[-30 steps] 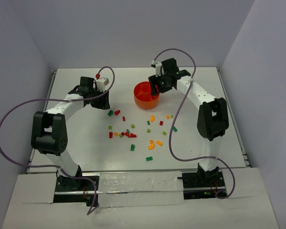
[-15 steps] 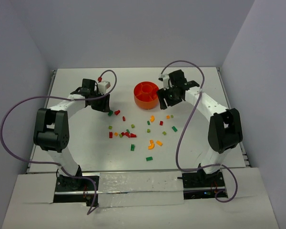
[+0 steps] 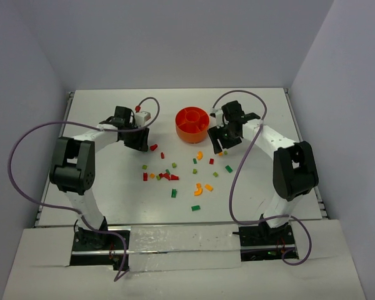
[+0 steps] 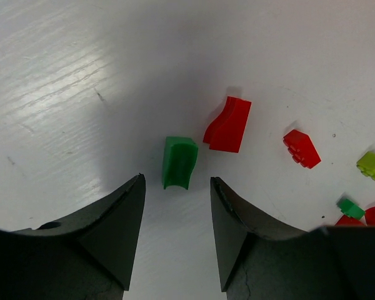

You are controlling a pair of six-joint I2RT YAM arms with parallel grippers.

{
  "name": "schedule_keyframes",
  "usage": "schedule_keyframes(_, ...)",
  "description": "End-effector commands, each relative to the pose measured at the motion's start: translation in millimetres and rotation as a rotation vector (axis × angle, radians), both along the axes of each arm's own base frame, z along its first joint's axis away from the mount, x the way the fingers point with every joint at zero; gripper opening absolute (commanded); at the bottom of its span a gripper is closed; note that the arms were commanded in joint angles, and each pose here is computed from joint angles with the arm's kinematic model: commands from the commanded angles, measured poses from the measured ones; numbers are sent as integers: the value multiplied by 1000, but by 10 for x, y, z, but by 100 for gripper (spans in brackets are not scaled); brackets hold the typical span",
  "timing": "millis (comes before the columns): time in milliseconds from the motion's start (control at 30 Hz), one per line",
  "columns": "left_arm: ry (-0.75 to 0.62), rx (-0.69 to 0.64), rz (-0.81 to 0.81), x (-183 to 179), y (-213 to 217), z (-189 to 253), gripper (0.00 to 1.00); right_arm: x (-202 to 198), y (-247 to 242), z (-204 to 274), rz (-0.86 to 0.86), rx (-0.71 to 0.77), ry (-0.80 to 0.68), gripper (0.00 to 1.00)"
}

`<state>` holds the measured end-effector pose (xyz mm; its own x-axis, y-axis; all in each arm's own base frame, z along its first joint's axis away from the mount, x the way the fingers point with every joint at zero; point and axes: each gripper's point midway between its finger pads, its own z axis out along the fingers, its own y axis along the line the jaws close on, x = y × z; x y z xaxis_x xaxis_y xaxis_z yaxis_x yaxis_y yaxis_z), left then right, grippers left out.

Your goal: Sort the legos into containers by color

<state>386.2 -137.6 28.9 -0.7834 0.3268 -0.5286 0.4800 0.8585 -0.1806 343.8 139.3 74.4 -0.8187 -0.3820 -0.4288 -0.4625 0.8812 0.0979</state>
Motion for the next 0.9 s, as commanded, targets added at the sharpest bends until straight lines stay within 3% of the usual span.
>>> schedule_keyframes(0,-87,20,-37,238,-121,96,56,88,-67,161,-15,5,-65,72)
schedule_keyframes(167,-93,59,-14,315,-90,4,49,115,-95,165,-23,5,-66,72)
schedule_keyframes(367,-124,103,0,432,-32,18,24,138,-111,150,-24,0,-65,72)
schedule_keyframes(500,-179,70,-18,509,-97,298,5,149,-123,130,-28,1,-61,72)
schedule_keyframes(533,-216,11,-35,530,-193,530,0,156,-125,124,-29,2,-62,72)
schedule_keyframes(667,-377,-221,-53,575,-527,1463,0,179,-157,98,-48,12,-55,72)
schedule_keyframes(767,-417,-367,-25,598,-743,1902,0,185,-184,67,-62,22,-39,72)
schedule_keyframes(867,-414,-426,-37,613,-968,2079,0,195,-215,63,-76,35,-29,72)
